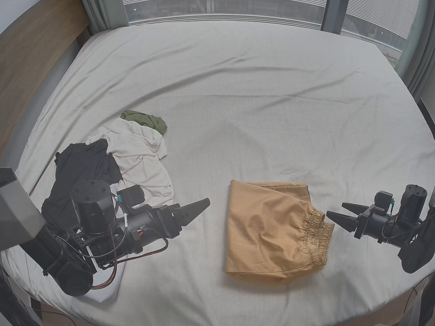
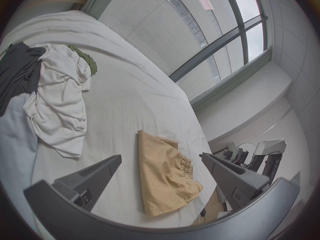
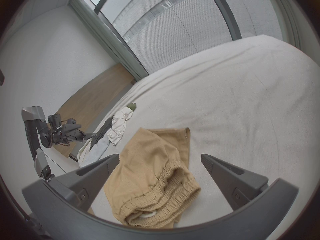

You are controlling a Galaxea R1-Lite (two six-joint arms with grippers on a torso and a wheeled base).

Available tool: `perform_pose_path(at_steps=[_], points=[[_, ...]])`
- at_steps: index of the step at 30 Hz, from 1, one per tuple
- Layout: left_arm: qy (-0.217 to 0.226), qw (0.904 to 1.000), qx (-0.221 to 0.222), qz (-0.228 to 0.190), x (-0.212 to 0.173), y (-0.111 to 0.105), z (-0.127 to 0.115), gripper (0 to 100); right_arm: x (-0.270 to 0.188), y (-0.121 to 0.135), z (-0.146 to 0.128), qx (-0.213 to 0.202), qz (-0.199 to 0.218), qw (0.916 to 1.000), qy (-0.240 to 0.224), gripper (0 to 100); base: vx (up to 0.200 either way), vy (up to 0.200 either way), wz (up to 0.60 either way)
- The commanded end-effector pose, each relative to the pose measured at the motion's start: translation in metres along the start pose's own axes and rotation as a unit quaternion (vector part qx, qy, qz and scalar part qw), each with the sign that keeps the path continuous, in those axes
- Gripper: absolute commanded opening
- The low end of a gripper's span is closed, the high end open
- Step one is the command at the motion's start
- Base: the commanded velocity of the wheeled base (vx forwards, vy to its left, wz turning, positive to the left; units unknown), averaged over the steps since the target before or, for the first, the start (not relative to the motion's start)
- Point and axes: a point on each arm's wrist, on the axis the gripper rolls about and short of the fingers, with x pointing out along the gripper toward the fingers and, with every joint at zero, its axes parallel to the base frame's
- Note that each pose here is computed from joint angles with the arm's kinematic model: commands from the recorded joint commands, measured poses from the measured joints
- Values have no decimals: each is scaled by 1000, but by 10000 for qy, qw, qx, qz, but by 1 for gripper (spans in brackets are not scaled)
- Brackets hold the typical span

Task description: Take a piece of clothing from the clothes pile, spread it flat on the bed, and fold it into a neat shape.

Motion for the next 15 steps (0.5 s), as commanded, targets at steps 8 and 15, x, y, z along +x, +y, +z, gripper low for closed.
perform_pose_path(at_steps=[8,15], points=[[58,10000,-14,61,-1,3,-3,100,3,-12,-37,582,-167,9954,736,100,0,0,0],[111,9999,-16,77,-1,4,-6,100,8,-17,-53,819,-198,9911,1032,100,0,0,0]])
